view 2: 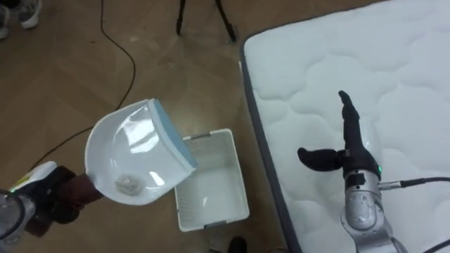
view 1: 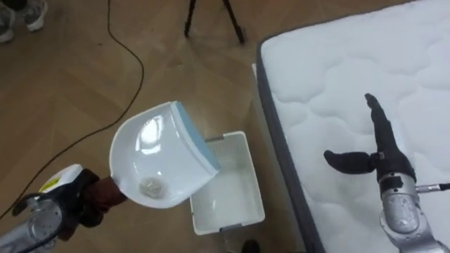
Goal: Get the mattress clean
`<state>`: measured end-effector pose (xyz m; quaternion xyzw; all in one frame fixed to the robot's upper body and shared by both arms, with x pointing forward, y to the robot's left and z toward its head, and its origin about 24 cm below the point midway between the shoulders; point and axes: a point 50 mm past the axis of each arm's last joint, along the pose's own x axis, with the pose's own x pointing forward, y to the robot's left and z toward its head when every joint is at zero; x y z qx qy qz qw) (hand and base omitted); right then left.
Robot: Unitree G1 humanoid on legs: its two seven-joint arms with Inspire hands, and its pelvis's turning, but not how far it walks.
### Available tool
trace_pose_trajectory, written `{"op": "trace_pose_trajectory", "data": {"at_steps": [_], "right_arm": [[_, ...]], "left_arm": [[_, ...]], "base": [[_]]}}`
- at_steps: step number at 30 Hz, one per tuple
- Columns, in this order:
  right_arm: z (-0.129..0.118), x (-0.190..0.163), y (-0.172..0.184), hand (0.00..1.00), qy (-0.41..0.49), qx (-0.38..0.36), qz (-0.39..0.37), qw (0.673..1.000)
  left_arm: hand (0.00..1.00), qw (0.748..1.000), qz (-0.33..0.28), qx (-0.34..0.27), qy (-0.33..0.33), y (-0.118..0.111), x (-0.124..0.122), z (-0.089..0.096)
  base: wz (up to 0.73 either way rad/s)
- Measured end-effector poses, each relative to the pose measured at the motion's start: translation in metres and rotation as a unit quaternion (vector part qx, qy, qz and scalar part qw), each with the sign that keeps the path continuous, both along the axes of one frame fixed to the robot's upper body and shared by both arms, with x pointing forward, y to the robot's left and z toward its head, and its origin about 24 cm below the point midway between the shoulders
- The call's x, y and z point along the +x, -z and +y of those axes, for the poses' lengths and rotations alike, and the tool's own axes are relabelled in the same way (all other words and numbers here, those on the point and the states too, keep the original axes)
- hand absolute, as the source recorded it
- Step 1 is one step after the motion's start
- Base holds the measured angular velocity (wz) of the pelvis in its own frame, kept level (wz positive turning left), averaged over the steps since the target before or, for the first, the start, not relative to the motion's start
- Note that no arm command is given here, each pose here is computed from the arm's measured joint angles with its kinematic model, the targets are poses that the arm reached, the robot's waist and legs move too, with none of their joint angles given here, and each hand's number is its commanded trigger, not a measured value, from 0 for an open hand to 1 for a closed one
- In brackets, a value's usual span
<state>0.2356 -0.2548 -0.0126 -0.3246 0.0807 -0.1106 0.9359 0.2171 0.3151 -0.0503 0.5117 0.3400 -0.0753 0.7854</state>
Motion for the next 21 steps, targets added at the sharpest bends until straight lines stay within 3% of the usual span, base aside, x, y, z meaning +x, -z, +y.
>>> {"op": "trace_pose_trajectory", "data": {"at_steps": [6, 10, 21], "right_arm": [[-0.011, -0.007, 0.006, 0.0, 0.011, -0.028, 0.027, 0.999], [-0.014, -0.007, 0.006, 0.0, 0.019, -0.041, 0.028, 0.999], [-0.015, -0.003, -0.001, 0.0, 0.0, -0.068, 0.028, 0.997]], "left_arm": [[1.0, 0.997, 0.065, 0.044, -0.005, 0.008, -0.017, 0.019], [1.0, 0.995, 0.087, 0.054, -0.008, 0.012, -0.021, 0.023], [1.0, 0.991, 0.087, 0.1, -0.022, -0.012, -0.009, 0.048]], "base": [[-0.18], [-0.07], [-0.06]]}}
